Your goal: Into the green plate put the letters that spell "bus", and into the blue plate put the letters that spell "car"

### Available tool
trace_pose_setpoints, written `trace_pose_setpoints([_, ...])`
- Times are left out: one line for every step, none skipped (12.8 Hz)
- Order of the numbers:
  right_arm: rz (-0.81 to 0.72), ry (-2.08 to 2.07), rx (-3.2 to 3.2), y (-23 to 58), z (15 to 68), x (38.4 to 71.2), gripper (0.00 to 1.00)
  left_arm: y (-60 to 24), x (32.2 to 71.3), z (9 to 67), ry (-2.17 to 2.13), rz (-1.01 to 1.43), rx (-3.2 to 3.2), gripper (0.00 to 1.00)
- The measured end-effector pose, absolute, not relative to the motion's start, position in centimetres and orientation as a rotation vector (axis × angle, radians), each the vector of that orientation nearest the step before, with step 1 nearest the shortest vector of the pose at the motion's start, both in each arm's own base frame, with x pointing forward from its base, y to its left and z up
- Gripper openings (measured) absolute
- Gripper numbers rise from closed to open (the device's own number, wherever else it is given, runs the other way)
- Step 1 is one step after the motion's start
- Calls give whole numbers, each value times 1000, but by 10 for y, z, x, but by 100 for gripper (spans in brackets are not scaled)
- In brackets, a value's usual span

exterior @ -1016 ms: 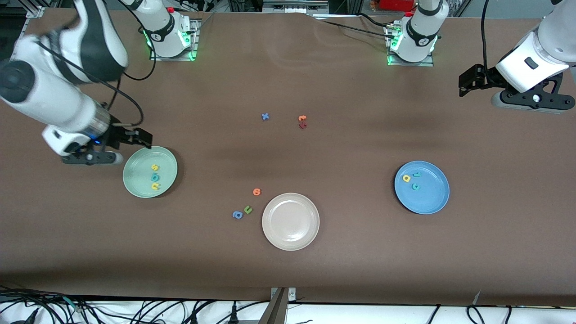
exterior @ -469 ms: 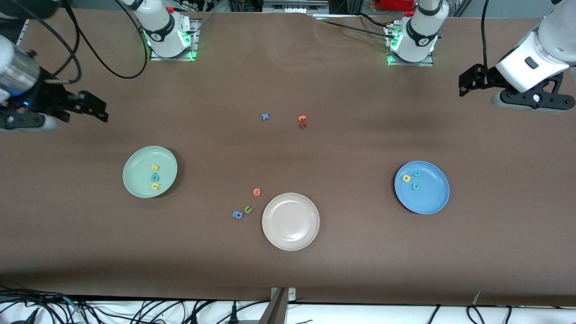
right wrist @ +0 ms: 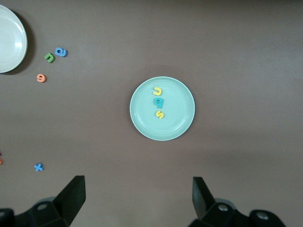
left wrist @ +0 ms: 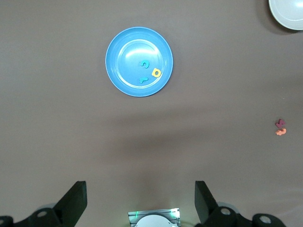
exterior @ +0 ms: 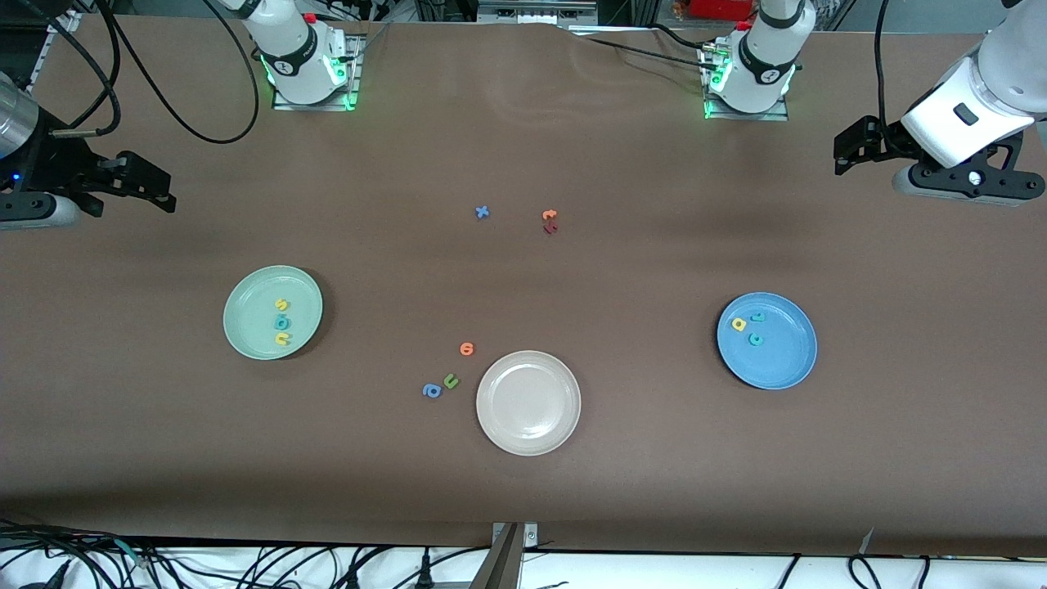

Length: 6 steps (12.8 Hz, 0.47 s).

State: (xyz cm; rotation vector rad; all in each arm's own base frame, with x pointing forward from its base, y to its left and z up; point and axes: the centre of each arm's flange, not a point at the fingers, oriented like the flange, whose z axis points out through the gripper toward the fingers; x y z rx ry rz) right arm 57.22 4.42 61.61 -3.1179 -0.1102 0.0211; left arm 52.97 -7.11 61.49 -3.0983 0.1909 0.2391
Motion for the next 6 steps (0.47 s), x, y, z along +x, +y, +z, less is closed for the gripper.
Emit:
trace_pose_setpoints([18, -122, -3119, 47, 617, 572, 100, -71, 530, 615, 191, 240, -3098, 100])
trace_pose_setpoints([15, -137, -3123, 51, 618, 572, 100, -71, 530, 615, 191, 240, -3098, 100])
trace_pose_setpoints([15, -151, -3128, 53, 618, 572, 100, -71, 530, 615, 191, 240, -3098, 100])
trace_pose_setpoints([18, -169, -3129, 51, 617, 573, 100, -71, 530, 615, 191, 241, -3098, 100])
trace_pose_setpoints([21, -189, -3129, 48, 616, 574, 100, -71, 530, 615, 191, 241, -3098, 100])
trace_pose_setpoints([25, -198, -3129, 45, 615, 574, 100, -71, 530, 615, 191, 241, -3098, 100])
